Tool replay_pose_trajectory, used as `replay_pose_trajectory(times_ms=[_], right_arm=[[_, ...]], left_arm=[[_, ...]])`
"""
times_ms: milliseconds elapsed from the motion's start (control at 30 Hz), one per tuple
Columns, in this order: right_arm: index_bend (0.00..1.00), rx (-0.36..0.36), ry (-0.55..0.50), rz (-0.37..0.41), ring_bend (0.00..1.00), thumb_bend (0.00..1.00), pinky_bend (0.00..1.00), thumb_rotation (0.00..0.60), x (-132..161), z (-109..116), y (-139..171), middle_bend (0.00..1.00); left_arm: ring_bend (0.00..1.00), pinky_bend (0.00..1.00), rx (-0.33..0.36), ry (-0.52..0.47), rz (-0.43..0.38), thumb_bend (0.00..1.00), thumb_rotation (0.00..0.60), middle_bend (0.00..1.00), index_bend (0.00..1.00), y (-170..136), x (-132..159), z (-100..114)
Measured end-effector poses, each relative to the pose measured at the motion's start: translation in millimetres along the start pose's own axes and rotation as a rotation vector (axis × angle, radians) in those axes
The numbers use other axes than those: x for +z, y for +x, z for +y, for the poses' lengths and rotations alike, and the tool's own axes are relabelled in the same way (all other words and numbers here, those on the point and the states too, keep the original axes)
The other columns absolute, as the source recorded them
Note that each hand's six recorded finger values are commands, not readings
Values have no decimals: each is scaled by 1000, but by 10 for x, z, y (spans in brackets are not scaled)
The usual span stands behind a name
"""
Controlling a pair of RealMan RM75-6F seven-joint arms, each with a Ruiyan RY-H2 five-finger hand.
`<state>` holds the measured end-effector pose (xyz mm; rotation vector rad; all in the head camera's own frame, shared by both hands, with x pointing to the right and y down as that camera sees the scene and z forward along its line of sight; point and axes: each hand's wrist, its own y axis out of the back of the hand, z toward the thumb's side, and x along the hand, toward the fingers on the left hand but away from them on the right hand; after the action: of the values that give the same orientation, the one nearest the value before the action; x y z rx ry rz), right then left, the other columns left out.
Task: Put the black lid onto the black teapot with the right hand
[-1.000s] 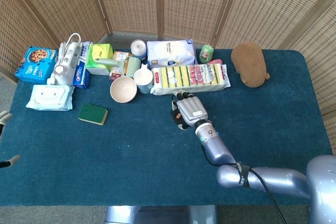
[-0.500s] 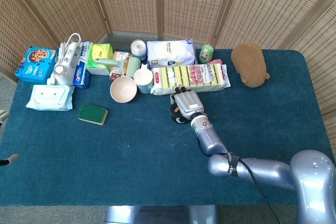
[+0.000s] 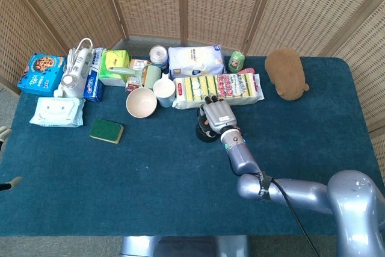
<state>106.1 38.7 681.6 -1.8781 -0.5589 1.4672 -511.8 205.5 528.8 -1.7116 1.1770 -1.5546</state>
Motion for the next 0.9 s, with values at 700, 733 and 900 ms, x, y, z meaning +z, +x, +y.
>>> replay_pose_trajectory(times_ms=[700, 733, 900], right_arm=[[199, 35, -35, -13, 70, 269, 240, 600, -57, -114, -38, 83], [188, 34, -43, -13, 69, 266, 241, 600, -58, -107, -38, 83], [165, 20, -46, -12, 69, 263, 241, 600, -62, -65, -24, 81]], left_arm=[[0, 48, -2, -1, 16, 142, 600, 0, 0, 7, -29, 2], [0, 48, -2, 0, 16, 142, 600, 0, 0, 7, -28, 1], [0, 48, -4, 3, 12, 141, 600, 0, 0, 7, -16, -7]])
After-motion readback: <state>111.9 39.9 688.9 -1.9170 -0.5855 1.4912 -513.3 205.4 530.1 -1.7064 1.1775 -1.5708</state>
